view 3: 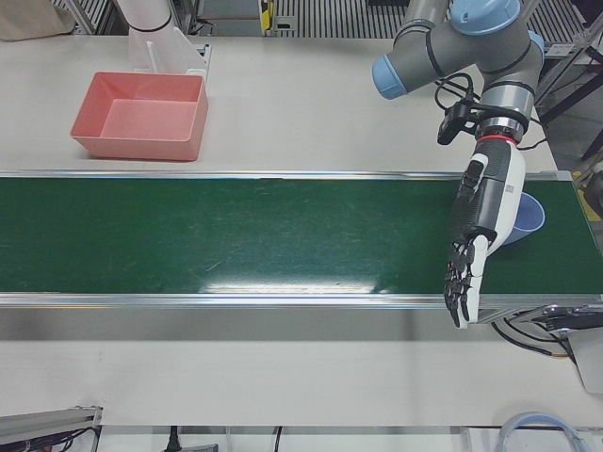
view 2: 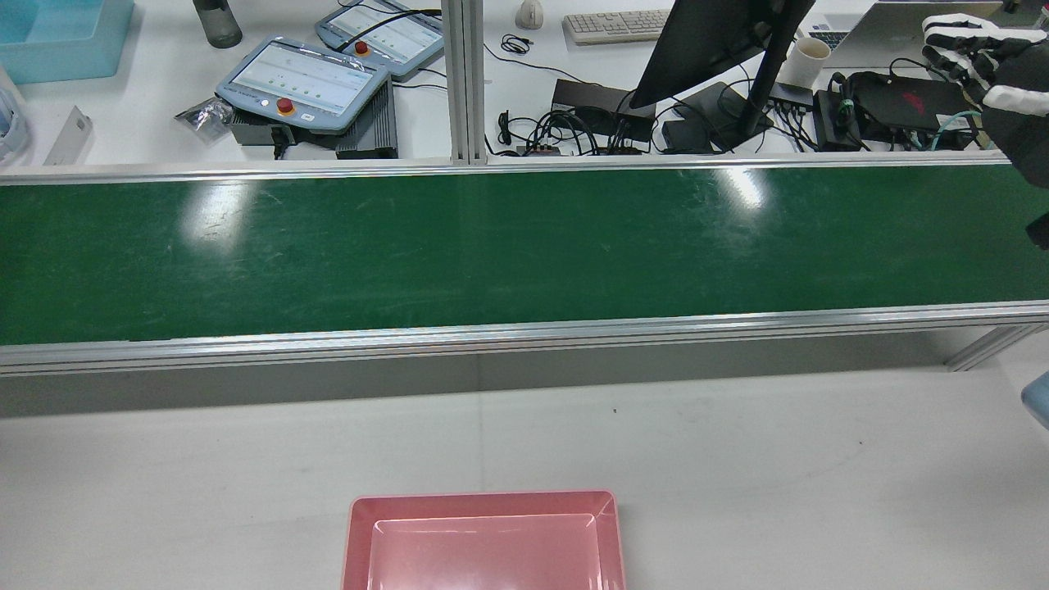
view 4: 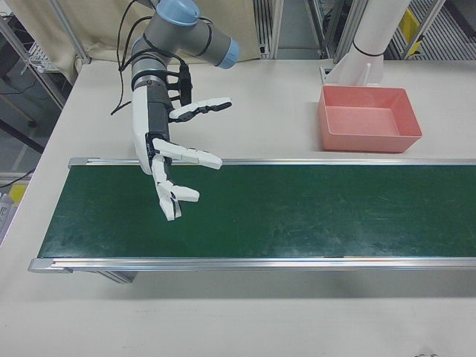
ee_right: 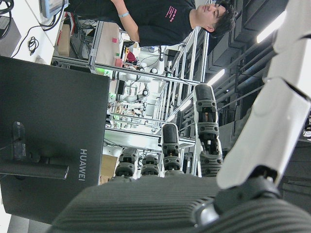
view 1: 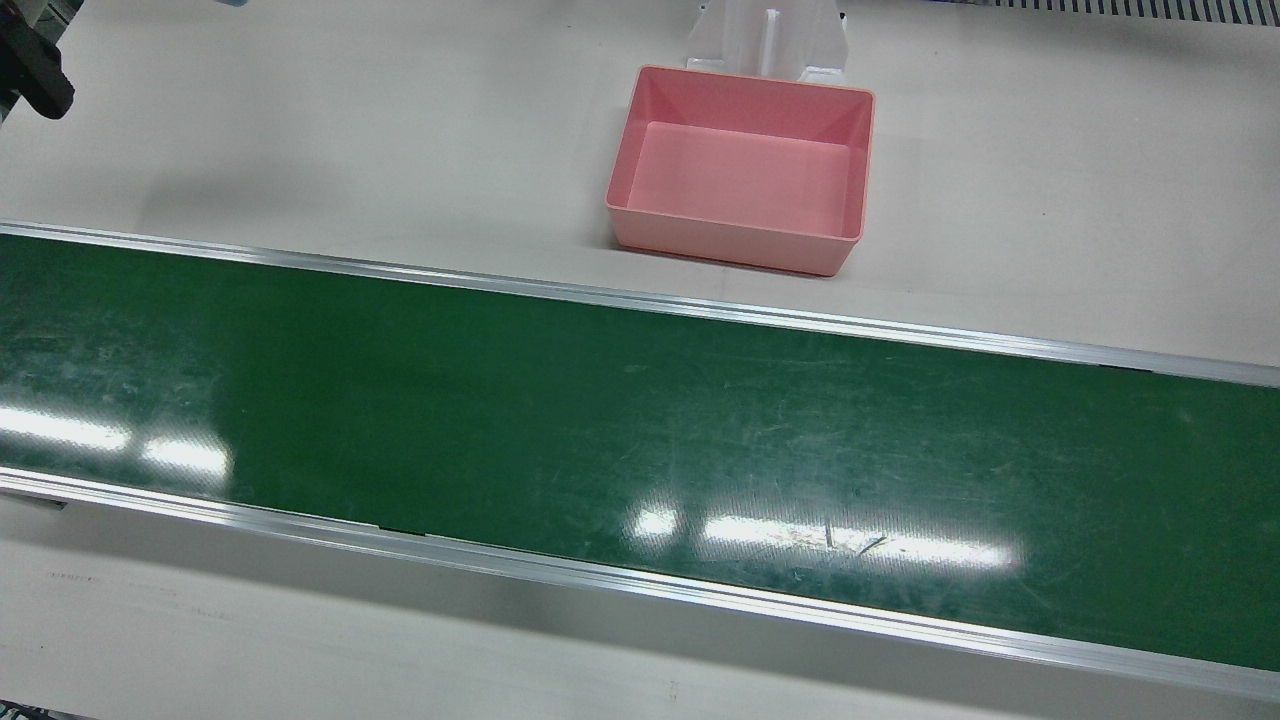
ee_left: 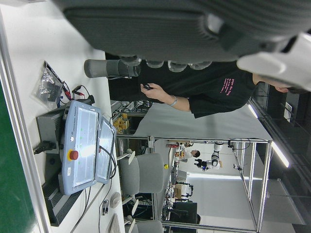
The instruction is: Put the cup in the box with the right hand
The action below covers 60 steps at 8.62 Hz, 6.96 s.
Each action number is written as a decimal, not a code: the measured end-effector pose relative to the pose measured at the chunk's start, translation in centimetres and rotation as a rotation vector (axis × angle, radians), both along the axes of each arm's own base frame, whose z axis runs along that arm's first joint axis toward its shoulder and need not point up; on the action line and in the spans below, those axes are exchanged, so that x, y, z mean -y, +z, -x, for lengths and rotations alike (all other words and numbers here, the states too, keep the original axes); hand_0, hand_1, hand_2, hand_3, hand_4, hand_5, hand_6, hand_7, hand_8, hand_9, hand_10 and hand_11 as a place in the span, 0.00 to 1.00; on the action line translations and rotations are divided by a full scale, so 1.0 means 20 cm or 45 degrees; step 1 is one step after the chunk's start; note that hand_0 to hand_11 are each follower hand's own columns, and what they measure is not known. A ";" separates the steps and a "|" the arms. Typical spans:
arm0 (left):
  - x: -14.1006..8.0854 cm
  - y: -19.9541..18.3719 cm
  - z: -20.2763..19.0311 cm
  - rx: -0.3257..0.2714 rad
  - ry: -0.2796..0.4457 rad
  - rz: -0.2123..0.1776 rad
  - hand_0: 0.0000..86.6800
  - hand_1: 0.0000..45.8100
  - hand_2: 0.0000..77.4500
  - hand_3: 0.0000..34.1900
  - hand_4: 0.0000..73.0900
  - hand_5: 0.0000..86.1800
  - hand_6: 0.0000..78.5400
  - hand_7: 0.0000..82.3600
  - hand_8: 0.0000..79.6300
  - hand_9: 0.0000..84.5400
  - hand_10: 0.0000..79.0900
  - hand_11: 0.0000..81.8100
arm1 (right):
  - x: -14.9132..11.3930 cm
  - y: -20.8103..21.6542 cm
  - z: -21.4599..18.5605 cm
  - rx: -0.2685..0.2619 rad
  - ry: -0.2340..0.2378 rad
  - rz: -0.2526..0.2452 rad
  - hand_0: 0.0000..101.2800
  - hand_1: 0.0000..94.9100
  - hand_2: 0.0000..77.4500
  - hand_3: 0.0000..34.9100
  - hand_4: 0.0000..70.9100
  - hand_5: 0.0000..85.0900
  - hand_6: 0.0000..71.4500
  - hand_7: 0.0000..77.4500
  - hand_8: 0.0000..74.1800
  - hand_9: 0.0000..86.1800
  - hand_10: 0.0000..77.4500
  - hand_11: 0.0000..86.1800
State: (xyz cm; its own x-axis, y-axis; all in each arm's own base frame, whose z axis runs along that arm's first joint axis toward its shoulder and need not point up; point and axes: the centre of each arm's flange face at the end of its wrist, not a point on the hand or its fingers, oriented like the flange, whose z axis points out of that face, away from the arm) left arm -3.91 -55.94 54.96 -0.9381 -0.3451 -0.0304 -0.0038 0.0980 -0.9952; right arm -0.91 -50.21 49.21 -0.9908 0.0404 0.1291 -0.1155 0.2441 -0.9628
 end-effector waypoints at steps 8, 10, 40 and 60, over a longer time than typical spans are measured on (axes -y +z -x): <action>0.00 0.00 0.00 0.000 -0.001 0.000 0.00 0.01 0.02 0.00 0.01 0.00 0.01 0.01 0.00 0.00 0.00 0.00 | 0.10 0.14 0.10 -0.072 -0.014 0.066 0.38 0.07 0.08 0.01 0.21 0.02 0.02 0.20 0.01 0.03 0.01 0.01; 0.00 0.00 0.00 0.000 -0.001 0.000 0.00 0.01 0.02 0.00 0.01 0.01 0.01 0.01 0.00 0.00 0.00 0.00 | 0.12 0.21 0.11 -0.124 -0.003 0.096 0.41 0.01 0.06 0.00 0.33 0.01 0.05 0.20 0.01 0.09 0.01 0.01; 0.00 0.00 0.00 0.000 -0.001 -0.001 0.00 0.01 0.02 0.00 0.01 0.01 0.01 0.01 0.00 0.00 0.00 0.00 | 0.13 0.30 0.56 -0.197 0.008 0.146 0.41 0.01 0.04 0.02 0.33 0.01 0.05 0.27 0.02 0.10 0.00 0.01; 0.00 0.00 0.00 0.000 -0.002 0.000 0.00 0.01 0.02 0.00 0.01 0.01 0.01 0.01 0.00 0.00 0.00 0.00 | 0.11 0.25 0.70 -0.245 -0.057 0.148 0.49 0.14 0.04 0.00 0.26 0.05 0.06 0.25 0.01 0.05 0.01 0.01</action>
State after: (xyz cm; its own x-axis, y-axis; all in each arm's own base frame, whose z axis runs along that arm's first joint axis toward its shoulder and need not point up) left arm -3.92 -55.94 54.97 -0.9385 -0.3438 -0.0303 -0.0038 0.0979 -0.9952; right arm -14.84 -52.37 54.27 -0.9452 0.1095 0.3075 -0.2913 0.1422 -0.9460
